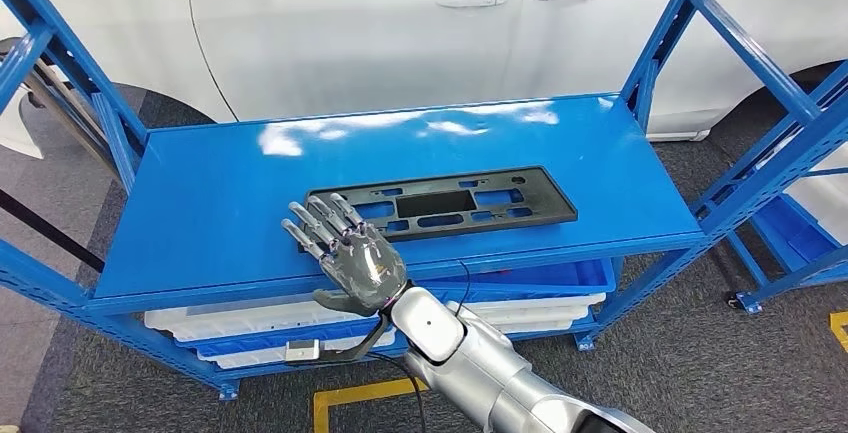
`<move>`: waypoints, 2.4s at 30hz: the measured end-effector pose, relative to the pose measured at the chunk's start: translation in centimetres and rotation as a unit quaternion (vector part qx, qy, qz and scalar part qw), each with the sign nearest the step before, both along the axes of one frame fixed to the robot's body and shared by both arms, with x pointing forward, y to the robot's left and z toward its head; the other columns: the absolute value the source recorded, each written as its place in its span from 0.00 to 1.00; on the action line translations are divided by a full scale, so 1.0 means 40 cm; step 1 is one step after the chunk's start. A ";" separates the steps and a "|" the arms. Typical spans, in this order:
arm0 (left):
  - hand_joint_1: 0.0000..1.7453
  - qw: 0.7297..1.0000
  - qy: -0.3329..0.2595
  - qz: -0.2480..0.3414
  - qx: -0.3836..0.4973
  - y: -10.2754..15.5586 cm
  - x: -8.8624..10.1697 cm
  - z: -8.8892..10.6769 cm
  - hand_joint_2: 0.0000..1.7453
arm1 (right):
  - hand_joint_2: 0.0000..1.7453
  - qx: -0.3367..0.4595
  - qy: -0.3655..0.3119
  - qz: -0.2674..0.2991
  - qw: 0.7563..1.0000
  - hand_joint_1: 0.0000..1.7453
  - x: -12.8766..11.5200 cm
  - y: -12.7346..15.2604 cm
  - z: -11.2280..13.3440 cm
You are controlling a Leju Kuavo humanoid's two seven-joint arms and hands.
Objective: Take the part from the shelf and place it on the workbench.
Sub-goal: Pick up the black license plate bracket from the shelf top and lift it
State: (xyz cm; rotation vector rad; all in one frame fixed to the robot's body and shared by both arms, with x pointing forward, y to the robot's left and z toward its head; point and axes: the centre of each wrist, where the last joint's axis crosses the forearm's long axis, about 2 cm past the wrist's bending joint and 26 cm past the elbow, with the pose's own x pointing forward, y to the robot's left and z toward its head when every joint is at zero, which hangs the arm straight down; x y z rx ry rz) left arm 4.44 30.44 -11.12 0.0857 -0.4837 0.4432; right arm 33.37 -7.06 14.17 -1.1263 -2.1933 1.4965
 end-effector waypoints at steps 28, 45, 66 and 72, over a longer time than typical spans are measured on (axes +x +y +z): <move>0.00 1.000 0.002 -0.017 0.007 0.020 -0.001 0.001 0.00 | 1.00 -0.006 0.110 -0.171 0.979 0.00 0.109 -0.086 -0.038; 0.00 1.000 -0.009 -0.022 0.009 0.034 -0.002 0.001 0.00 | 1.00 -0.081 0.137 -0.249 0.955 1.00 0.147 -0.136 -0.034; 0.00 0.999 -0.041 -0.020 0.009 0.041 0.002 0.002 0.00 | 1.00 -0.107 0.143 -0.262 0.948 1.00 0.162 -0.177 -0.039; 0.00 0.997 -0.070 -0.026 0.022 0.043 0.002 0.002 1.00 | 1.00 -0.098 0.140 -0.255 0.952 1.00 0.167 -0.179 -0.032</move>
